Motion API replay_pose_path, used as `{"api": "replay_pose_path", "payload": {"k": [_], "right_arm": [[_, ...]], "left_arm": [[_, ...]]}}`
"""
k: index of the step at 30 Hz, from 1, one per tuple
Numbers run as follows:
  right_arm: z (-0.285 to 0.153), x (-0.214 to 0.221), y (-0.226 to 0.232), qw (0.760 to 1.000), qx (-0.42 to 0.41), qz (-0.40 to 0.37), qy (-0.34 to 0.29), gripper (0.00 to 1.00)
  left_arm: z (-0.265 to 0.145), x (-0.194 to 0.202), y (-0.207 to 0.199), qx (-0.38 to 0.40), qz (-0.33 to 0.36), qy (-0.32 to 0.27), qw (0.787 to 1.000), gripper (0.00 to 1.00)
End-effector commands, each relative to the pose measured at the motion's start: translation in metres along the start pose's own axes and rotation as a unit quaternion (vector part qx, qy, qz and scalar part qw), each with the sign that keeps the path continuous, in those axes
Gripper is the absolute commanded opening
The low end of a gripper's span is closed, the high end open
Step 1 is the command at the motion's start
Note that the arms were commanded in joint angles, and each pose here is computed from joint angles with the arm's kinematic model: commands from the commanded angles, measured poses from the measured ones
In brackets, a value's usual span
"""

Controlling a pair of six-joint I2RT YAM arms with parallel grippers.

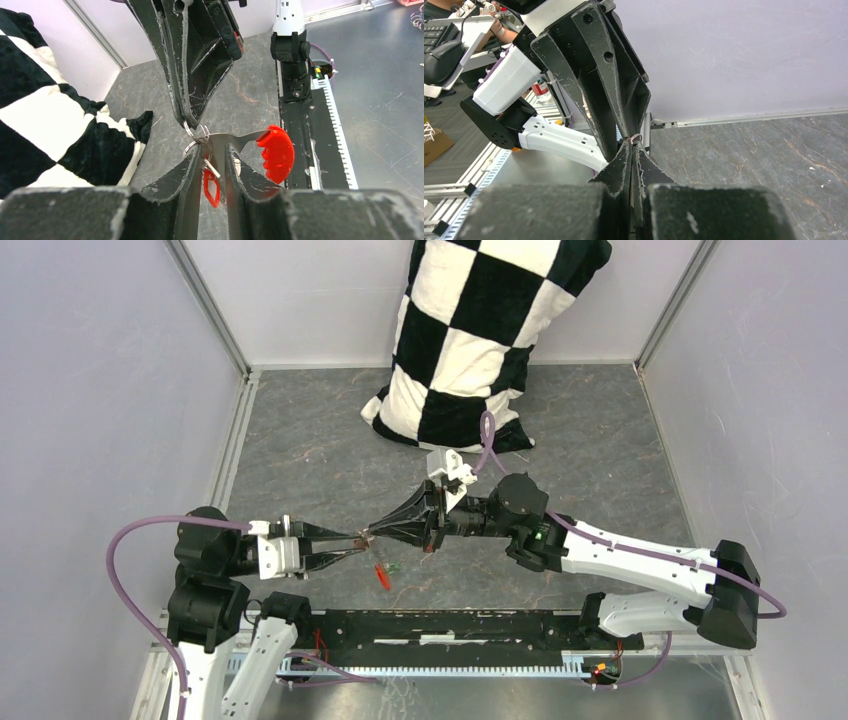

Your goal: Put the keys on the keyring

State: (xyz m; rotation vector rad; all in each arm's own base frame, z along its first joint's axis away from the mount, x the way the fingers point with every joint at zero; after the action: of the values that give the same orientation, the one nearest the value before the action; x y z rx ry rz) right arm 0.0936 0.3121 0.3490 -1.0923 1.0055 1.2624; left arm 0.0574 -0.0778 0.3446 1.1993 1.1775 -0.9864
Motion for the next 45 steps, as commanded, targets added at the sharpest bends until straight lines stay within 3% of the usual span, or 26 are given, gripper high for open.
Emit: {"api": "replay_pose_path", "payload": {"k": [1,11,19,23,27,31,34,40,45], "right_arm": [[-0.001,-0.027,0.004,0.996,0.014,-0.017,-0.089,0.0],[0.005,-0.014,0.017,0.993,0.02,-0.019,-0.115,0.0],[0.002,-0.009,0.021,0.994,0.018,-0.027,-0.105,0.02],[-0.002,-0.011,0.016,0.998,0.013,-0.058,-0.02,0.29],[-0.005,-0.035,0.004,0.991,0.003,-0.103,0.087,0.44],[-0.007,-0.054,-0.001,0.973,-0.032,-0.141,0.183,0.46],[-0.002,-0.064,-0.004,0.962,-0.053,-0.15,0.22,0.44],[0.002,-0.068,-0.007,0.949,-0.071,-0.152,0.266,0.36],[0.011,-0.063,-0.004,0.942,-0.088,-0.152,0.286,0.36]], "left_arm": [[0.002,-0.016,0.003,0.013,-0.012,-0.015,1.0,0.28],[0.006,-0.024,0.008,0.015,-0.07,-0.027,0.997,0.23],[0.005,-0.026,0.008,0.011,-0.066,-0.026,0.997,0.02],[0.004,-0.025,0.009,0.006,-0.036,-0.014,0.999,0.02],[0.001,-0.017,0.011,-0.002,0.013,0.004,1.0,0.02],[-0.001,-0.007,0.017,-0.015,0.095,0.025,0.995,0.02],[-0.001,-0.004,0.023,-0.022,0.125,0.036,0.991,0.02],[0.0,-0.009,0.028,-0.021,0.133,0.038,0.99,0.02],[0.0,-0.011,0.028,-0.02,0.128,0.036,0.991,0.02]]}}
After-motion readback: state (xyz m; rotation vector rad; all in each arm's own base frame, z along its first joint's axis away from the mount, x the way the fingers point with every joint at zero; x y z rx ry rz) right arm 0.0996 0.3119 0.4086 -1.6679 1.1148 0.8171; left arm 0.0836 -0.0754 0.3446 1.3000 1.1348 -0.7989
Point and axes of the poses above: each gripper's point midway between its finger pads, its own z axis out along the fingers, its own y axis along the line the jaws close on, x = y × z, the point moved 10 cm from there along -z, back along the fingers, and after that the axes turned 12 degrees about -z, right-handed, at the moved point
